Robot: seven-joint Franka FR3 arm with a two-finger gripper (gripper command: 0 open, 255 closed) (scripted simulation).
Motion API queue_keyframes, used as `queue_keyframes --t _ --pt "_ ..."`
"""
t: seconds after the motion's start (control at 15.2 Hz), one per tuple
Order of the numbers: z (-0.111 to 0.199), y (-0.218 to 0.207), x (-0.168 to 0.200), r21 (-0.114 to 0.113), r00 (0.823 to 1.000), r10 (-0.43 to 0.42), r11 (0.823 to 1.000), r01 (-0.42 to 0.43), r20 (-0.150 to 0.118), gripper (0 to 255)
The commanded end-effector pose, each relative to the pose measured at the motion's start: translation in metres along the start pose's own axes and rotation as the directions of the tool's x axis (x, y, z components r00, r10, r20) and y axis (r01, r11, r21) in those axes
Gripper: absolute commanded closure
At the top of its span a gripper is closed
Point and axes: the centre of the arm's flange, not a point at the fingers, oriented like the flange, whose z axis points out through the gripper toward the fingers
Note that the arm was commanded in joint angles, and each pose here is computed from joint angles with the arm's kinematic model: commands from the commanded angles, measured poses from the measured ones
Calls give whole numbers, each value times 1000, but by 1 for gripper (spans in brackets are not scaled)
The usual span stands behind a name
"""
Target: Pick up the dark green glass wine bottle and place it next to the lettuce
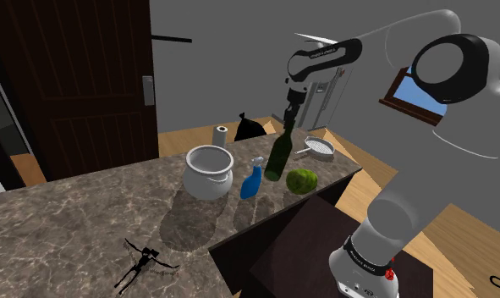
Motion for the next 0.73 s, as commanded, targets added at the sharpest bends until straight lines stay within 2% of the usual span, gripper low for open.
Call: queue_keyframes --t 0.0,0.66 --pt "10 1 0 -1 1000 0 1000 0 -1 255" --pt "62 3 2 -1 1000 0 1000 0 -1 255"
